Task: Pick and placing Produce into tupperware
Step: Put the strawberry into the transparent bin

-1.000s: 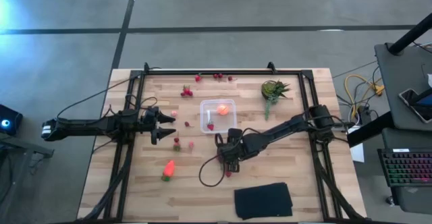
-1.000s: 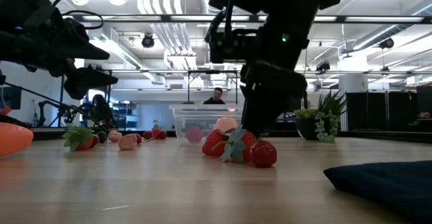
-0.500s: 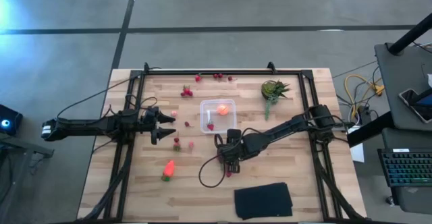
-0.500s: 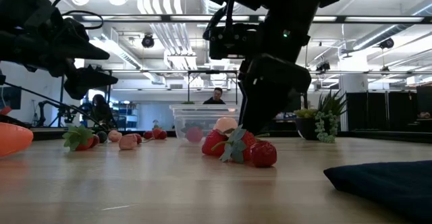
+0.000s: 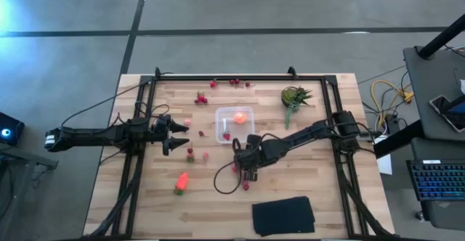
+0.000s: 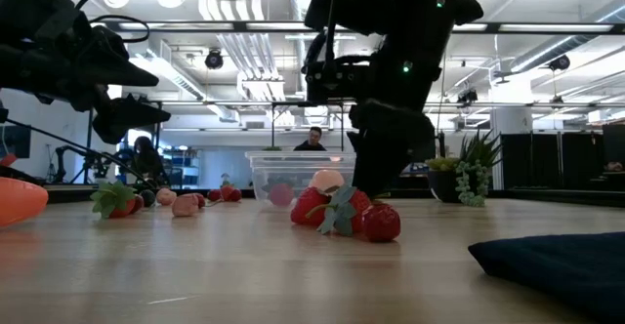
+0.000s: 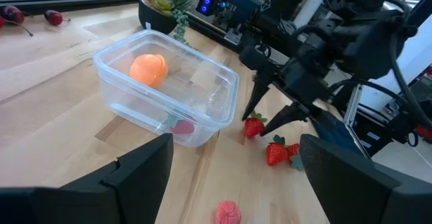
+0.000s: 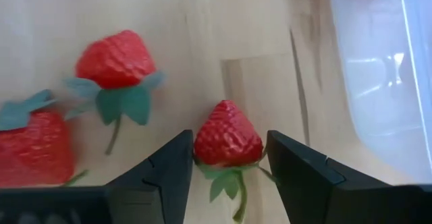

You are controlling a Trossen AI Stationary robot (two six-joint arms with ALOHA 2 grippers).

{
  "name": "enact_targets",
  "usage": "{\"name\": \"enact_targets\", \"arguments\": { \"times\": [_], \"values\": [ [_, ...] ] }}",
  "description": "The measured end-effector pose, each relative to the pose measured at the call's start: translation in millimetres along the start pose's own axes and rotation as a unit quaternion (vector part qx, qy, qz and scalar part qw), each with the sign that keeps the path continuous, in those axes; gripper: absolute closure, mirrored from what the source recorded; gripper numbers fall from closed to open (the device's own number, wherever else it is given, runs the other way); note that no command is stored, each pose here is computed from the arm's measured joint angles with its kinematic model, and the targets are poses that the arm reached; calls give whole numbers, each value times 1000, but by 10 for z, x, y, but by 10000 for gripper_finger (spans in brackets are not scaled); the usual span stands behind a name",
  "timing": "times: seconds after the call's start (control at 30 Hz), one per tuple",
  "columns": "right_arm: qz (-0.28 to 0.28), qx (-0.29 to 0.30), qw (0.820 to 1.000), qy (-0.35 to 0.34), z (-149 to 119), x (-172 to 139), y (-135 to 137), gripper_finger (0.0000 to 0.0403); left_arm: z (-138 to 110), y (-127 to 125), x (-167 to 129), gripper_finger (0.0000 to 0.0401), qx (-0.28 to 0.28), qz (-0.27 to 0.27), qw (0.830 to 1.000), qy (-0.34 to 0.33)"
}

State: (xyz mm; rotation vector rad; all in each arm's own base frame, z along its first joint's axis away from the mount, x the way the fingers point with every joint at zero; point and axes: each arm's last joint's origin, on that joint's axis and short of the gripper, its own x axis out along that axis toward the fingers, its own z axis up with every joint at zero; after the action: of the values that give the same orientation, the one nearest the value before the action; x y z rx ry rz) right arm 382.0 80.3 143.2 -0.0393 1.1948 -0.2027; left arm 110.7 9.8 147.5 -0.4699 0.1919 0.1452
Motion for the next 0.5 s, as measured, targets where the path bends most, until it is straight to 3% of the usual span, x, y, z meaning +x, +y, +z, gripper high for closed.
{"name": "enact_targets", "arguments": {
  "times": [0.3,0.5],
  "values": [
    [0,0,1000,-2,-5,16,-12,205,0,0,0,95,0,0,1000,0],
    [-2,-2,1000,6,-31,28,-19,234,0,0,0,95,0,0,1000,0]
  ]
}}
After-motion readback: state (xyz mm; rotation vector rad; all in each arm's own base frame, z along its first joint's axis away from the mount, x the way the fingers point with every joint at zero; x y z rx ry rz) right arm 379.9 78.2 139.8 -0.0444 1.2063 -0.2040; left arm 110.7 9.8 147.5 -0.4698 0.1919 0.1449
